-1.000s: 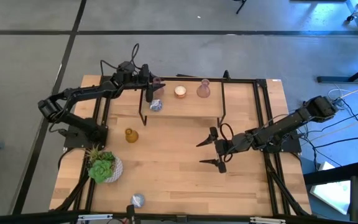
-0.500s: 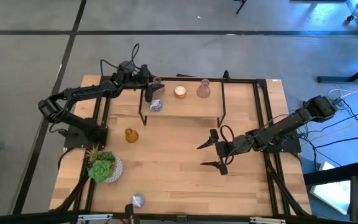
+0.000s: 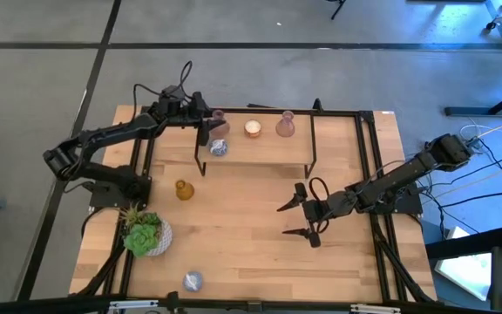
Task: Pick & Place candle stick holders
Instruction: Put the pink glass candle holder on the shelf
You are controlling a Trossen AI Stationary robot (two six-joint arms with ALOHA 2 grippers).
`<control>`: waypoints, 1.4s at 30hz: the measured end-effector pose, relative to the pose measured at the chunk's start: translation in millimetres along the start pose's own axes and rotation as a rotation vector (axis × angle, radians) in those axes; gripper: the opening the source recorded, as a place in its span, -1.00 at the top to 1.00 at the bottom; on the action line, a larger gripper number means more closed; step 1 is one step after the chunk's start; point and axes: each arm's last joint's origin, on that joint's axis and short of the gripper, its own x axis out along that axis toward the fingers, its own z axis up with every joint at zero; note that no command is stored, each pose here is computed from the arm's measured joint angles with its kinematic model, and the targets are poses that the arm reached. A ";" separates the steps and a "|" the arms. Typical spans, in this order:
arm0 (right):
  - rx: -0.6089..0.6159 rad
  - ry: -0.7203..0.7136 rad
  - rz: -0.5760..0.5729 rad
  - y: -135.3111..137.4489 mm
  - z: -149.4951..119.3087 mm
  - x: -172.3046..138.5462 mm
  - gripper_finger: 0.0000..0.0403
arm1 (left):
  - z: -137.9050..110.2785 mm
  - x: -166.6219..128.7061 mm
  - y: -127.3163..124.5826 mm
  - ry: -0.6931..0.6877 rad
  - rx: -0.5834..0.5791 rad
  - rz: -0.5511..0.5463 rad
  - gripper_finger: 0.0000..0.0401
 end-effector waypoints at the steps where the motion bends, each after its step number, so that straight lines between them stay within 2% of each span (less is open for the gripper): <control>1: 0.000 0.000 0.000 0.0 0.0 0.0 -0.59 | 1.0 -2.3 -1.1 0.001 0.001 0.000 0.30; 8: 0.000 -0.002 0.000 0.0 0.2 0.0 -0.59 | 7.4 -13.4 -6.1 -0.008 0.008 0.004 0.29; 17: 0.001 -0.006 0.000 0.0 0.6 0.0 -0.59 | 6.8 -13.7 -5.8 0.000 0.012 0.021 0.28; 32: -0.006 -0.006 -0.003 -0.1 0.6 0.0 -0.59 | -6.4 -13.1 -6.6 0.024 0.015 0.044 0.27; 42: -0.006 -0.006 -0.018 -0.5 0.5 0.0 -0.59 | -3.4 -13.0 -7.1 -0.013 0.006 0.012 0.16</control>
